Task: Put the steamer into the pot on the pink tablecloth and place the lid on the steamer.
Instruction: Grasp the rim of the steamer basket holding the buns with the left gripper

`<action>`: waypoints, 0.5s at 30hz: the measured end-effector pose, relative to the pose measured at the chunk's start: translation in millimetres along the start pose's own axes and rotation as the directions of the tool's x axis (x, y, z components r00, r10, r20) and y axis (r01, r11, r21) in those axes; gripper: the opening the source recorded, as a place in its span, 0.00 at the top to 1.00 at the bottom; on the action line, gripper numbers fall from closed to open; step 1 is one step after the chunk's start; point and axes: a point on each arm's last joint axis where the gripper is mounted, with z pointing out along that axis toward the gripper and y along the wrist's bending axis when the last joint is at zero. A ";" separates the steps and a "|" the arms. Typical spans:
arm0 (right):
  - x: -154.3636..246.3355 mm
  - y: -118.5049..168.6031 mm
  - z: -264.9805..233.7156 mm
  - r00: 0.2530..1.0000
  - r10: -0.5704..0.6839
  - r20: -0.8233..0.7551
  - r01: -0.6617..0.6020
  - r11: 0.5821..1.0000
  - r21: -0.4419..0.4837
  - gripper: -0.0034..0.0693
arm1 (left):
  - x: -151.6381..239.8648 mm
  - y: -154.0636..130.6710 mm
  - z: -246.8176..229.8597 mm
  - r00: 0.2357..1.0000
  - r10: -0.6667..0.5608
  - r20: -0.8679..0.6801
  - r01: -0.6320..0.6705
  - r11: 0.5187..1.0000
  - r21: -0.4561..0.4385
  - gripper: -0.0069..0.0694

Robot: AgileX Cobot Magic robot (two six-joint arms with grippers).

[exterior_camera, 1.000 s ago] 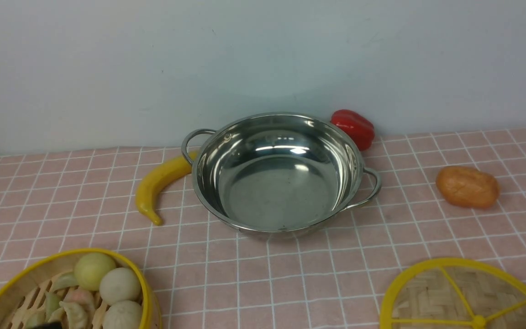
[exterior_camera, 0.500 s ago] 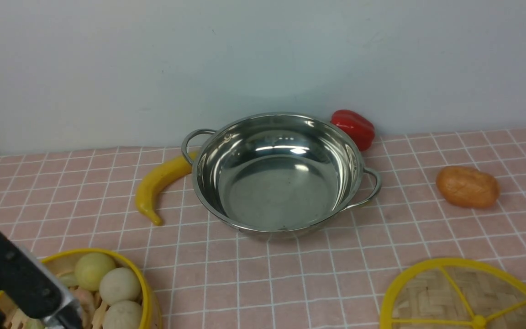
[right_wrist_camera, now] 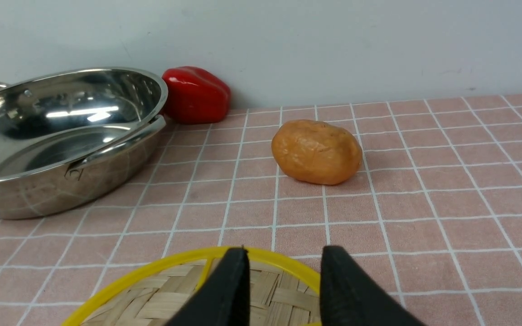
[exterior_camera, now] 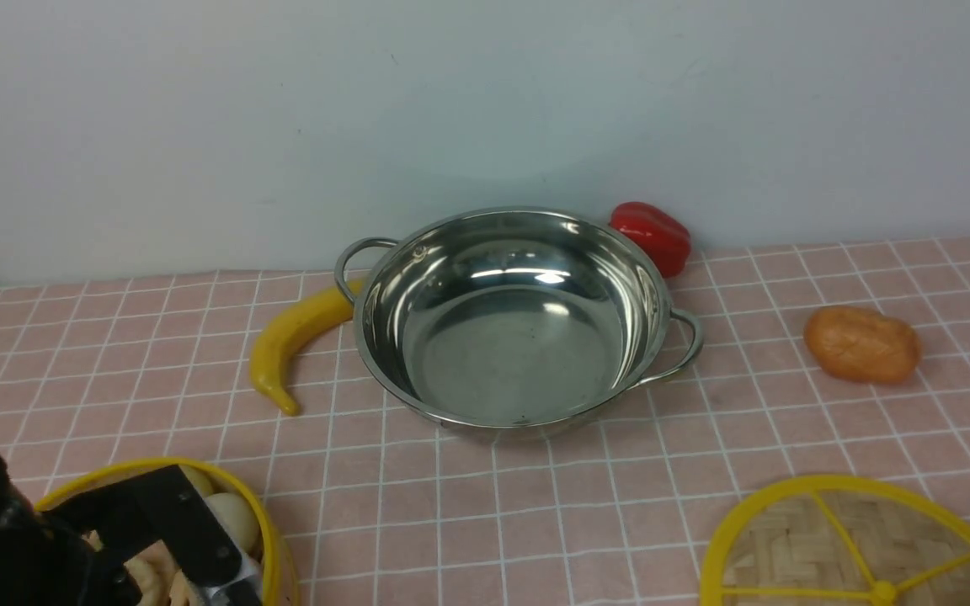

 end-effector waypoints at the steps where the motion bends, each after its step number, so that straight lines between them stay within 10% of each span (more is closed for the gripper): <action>1: 0.0 0.0 0.0 1.000 0.000 0.000 0.000 1.000 0.000 0.62 | -2.0 2.3 4.2 1.000 -0.004 -0.013 0.004 1.000 0.014 0.31; 15: 0.0 0.0 0.0 1.000 0.000 0.000 0.000 1.000 0.000 0.62 | -13.6 20.1 46.2 0.986 -0.019 -0.163 0.044 0.988 0.145 0.50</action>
